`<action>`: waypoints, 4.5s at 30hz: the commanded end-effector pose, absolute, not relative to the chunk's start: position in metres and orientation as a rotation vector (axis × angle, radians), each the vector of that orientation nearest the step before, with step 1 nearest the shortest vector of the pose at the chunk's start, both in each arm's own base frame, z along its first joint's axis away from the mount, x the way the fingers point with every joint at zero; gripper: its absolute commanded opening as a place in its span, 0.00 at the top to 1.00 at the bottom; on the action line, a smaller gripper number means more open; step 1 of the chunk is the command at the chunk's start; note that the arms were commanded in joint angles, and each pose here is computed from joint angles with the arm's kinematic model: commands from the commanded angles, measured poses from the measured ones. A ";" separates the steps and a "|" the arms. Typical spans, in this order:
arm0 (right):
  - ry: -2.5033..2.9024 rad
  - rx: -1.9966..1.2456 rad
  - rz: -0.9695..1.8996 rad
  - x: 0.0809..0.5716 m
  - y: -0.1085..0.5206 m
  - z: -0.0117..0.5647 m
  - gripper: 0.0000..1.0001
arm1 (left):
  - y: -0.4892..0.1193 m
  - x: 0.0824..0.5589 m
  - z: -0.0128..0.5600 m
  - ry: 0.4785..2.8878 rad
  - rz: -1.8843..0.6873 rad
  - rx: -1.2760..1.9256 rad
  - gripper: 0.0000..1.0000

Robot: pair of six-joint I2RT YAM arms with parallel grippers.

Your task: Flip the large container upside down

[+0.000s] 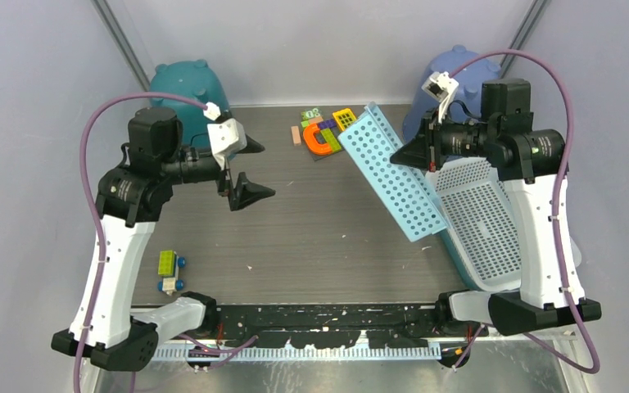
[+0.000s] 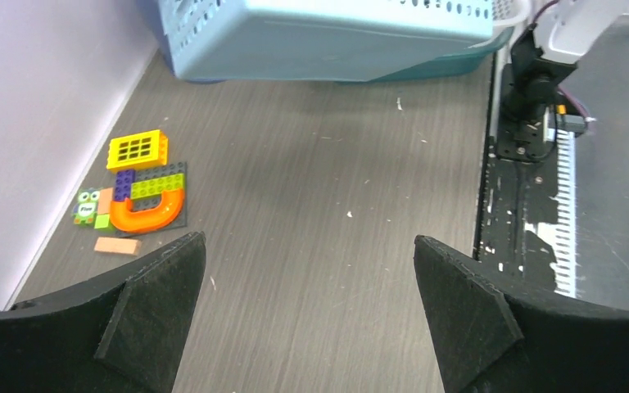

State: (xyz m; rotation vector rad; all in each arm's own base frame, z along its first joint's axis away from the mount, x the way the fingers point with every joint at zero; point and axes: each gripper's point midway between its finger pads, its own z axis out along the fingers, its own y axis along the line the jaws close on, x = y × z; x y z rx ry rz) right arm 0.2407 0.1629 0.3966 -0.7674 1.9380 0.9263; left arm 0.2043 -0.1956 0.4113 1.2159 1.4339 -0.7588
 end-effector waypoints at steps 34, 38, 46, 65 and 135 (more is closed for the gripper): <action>1.950 -1.204 1.306 0.205 0.239 0.332 0.99 | -0.208 0.180 0.402 1.235 -0.887 1.556 0.00; 1.966 -1.281 1.316 0.198 0.248 0.323 0.99 | -0.213 0.191 0.392 1.239 -0.898 1.565 0.00; 1.942 -1.474 1.394 0.171 0.255 0.314 0.99 | -0.230 0.205 0.371 1.243 -0.961 1.618 0.02; 1.882 -1.615 1.516 0.144 0.250 0.313 0.99 | -0.239 0.207 0.290 1.261 -1.007 1.712 0.28; 1.918 -1.673 1.480 0.142 0.248 0.298 0.99 | -0.233 0.240 0.265 1.289 -0.962 1.656 0.41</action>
